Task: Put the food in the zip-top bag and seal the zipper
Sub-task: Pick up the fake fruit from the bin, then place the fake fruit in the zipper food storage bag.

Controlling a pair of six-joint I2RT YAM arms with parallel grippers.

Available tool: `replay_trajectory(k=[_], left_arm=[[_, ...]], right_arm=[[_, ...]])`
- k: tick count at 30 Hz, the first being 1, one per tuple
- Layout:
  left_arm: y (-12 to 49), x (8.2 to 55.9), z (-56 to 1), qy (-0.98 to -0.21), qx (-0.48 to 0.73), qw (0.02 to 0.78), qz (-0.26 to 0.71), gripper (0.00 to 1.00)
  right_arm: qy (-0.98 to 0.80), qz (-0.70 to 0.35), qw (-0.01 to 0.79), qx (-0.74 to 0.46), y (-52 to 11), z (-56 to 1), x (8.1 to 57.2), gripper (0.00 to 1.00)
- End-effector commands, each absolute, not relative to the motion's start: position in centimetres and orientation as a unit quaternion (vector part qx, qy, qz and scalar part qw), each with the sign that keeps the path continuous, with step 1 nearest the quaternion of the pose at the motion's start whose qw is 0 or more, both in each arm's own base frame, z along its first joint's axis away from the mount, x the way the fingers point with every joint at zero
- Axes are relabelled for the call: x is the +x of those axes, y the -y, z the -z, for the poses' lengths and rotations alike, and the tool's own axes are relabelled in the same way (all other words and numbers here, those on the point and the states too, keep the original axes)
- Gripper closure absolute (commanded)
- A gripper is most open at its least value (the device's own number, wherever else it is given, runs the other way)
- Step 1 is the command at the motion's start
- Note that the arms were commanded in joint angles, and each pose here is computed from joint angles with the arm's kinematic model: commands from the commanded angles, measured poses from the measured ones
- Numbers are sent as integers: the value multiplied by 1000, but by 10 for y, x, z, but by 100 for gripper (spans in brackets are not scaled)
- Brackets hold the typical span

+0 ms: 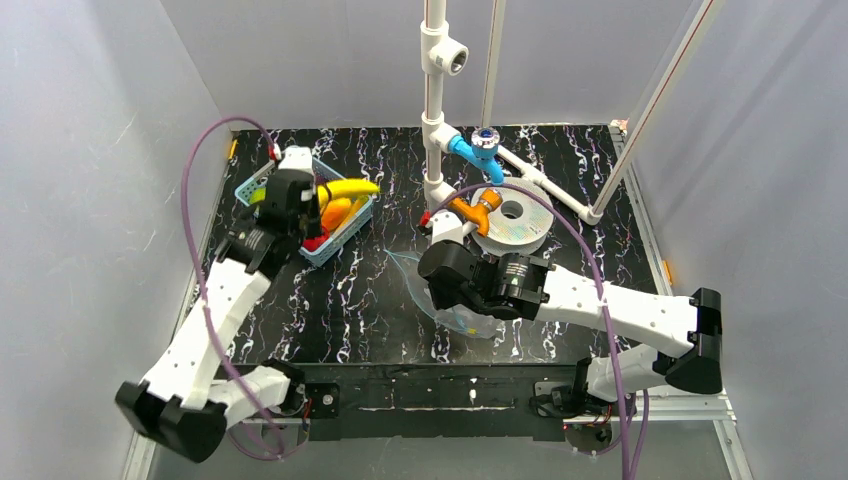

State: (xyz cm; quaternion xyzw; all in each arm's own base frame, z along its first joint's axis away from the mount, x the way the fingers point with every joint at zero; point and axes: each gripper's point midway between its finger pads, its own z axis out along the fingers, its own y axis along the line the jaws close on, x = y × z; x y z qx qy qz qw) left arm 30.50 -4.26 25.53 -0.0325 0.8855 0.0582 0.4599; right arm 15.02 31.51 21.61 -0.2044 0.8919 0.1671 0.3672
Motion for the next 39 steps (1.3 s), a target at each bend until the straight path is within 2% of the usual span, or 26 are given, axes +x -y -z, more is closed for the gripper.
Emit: replay_trajectory(k=[1,5,14,18,24,30,36,39], left_arm=[[46,216,-243,-916,0,399,-35,100],[68,179,-245,-907,71,413,49,100],[79,181,-236,-893,209,398,13,100],[80,187,-232,-895,222,388,-7,100],[72,190,-217,-909,240,335,-59,100],[80,182,-223,-911,262,317,-34,100],[93,176,-248,-899,254,357,24,100],[96,175,-246,-904,262,337,25,100]], right_arm=[[-883,-178,388,-197,-326,-234,158,99],[-874,-171,406,-206,-331,-240,165,99],[-872,-177,404,-214,-355,-248,170,99],[-870,-184,405,-213,-360,-254,170,99],[-864,-179,414,-224,-365,-255,171,99],[-853,-169,427,-247,-375,-249,169,99],[-852,-152,430,-258,-378,-244,168,99],[-847,-155,433,-267,-381,-244,164,99]])
